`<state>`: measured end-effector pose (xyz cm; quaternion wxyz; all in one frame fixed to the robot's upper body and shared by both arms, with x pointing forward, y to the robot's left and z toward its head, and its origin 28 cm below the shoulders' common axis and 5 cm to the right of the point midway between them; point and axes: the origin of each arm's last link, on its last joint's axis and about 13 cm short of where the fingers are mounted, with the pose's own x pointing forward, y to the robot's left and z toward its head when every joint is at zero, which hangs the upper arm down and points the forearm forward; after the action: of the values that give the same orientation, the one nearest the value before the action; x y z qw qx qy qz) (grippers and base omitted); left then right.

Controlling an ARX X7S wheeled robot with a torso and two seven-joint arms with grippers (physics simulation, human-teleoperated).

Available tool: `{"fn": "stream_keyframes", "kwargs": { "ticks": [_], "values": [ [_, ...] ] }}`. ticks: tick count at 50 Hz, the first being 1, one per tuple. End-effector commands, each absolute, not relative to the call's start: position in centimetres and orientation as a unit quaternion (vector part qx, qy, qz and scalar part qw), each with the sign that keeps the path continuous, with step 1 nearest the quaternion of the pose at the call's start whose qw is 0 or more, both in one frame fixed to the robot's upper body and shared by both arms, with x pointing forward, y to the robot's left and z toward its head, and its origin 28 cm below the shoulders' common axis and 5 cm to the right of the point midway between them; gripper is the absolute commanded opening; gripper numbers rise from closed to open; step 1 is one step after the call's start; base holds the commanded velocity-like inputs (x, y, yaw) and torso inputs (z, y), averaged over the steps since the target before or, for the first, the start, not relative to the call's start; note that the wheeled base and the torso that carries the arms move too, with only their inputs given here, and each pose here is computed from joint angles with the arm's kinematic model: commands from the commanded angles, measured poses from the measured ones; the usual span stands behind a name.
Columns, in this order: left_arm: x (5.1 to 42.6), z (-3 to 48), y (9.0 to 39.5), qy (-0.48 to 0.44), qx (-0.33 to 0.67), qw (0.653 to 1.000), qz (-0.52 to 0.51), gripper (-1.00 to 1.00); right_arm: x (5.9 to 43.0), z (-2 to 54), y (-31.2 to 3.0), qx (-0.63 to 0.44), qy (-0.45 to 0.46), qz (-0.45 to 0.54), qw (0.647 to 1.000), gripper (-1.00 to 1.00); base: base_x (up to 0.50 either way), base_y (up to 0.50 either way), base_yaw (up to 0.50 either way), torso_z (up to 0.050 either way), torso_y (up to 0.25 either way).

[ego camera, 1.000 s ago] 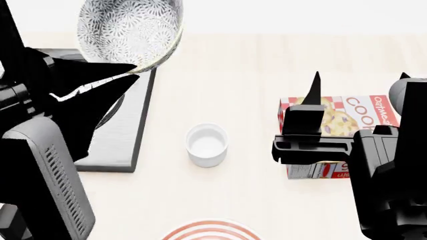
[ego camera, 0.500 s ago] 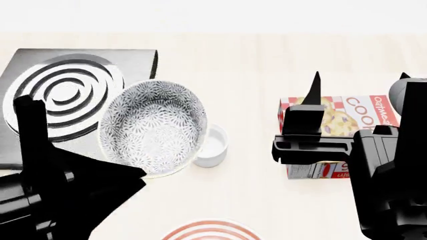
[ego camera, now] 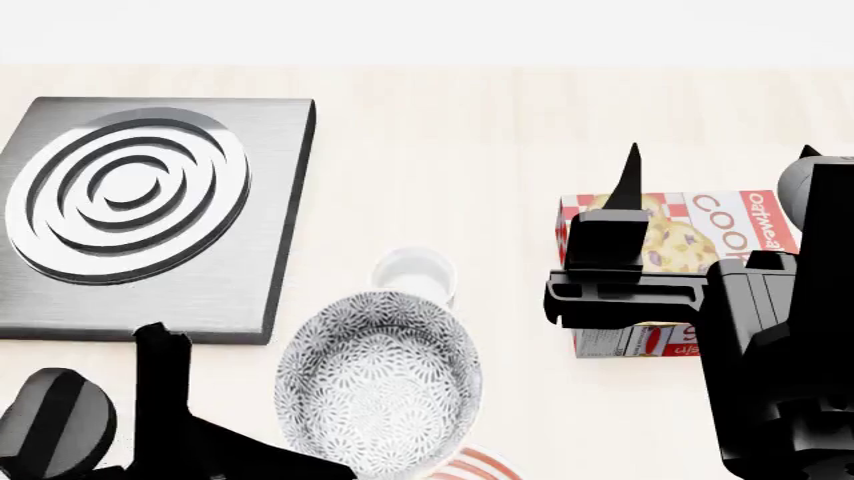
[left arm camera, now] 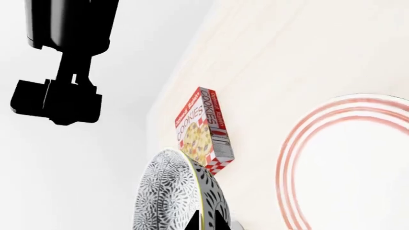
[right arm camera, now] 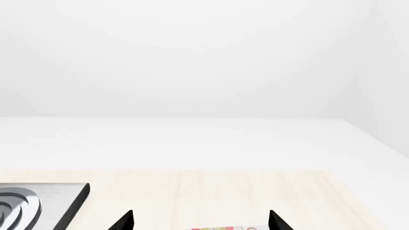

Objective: Pick the akita bowl on the stove and place it on the plate.

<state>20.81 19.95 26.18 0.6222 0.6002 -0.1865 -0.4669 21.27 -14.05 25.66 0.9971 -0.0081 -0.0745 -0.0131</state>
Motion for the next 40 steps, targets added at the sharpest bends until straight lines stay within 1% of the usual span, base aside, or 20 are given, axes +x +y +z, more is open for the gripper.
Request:
{"fn": "stream_keyframes", "kwargs": {
  "ticks": [1, 17, 40],
  "values": [
    [20.7, 24.8, 19.0, -0.201, 0.592, 0.625, -0.468, -1.00, 21.3, 25.7, -14.0, -0.008, -0.074, -0.013, 0.997, 1.00, 0.00, 0.00, 0.00, 0.000, 0.000],
    [20.7, 23.2, 18.4, -0.203, 0.586, 0.626, -0.472, -1.00, 21.3, 25.7, -14.0, -0.008, -0.074, -0.013, 0.997, 1.00, 0.00, 0.00, 0.00, 0.000, 0.000],
    [20.6, 21.2, 18.3, -0.184, 0.584, 0.627, -0.481, -1.00, 21.3, 25.7, -14.0, -0.008, -0.074, -0.013, 0.997, 1.00, 0.00, 0.00, 0.00, 0.000, 0.000]
  ]
}}
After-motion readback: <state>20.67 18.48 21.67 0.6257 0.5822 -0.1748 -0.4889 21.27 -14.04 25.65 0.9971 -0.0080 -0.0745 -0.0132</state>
